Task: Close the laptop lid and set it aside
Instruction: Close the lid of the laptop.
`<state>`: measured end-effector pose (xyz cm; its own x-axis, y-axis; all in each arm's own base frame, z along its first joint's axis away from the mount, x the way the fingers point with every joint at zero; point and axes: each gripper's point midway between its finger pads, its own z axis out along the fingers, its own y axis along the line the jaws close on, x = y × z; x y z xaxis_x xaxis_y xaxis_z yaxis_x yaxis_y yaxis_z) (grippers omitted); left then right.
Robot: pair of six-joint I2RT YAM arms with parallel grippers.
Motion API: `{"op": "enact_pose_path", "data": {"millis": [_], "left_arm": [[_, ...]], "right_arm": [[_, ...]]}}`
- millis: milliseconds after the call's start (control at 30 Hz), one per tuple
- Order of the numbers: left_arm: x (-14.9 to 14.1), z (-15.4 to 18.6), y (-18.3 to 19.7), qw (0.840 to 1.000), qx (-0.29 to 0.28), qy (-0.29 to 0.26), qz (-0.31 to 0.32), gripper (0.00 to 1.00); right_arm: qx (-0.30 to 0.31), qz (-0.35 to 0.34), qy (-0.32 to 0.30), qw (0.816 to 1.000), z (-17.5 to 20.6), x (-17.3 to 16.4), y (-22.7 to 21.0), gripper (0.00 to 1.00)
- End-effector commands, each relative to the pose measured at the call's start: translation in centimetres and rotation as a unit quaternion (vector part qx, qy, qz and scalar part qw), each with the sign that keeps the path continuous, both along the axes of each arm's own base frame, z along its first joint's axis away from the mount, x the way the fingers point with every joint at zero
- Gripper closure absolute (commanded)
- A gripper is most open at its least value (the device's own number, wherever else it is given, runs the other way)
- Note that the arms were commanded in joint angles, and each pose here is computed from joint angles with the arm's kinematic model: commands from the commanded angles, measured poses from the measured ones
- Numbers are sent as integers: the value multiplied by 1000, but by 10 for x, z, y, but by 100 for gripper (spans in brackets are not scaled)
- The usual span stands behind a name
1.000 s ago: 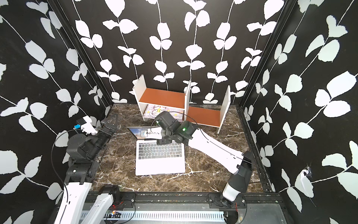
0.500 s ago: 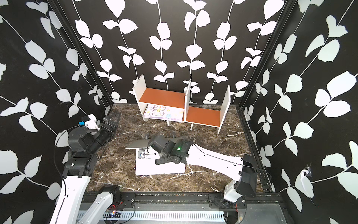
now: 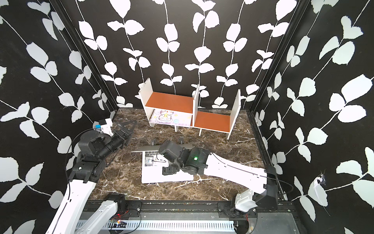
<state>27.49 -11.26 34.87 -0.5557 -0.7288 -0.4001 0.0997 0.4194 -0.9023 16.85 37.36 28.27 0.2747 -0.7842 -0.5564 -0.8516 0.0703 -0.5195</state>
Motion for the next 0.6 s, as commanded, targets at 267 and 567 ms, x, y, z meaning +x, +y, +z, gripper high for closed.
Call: {"op": "enact_pose_path", "data": {"millis": [267, 567], "left_arm": [[-6, 9, -11, 999, 4, -23, -26, 10], [9, 7, -11, 999, -10, -44, -11, 10]], "right_arm": [[402, -64, 201, 891, 145, -3, -18, 11], [304, -246, 386, 836, 81, 55, 1, 92]]}}
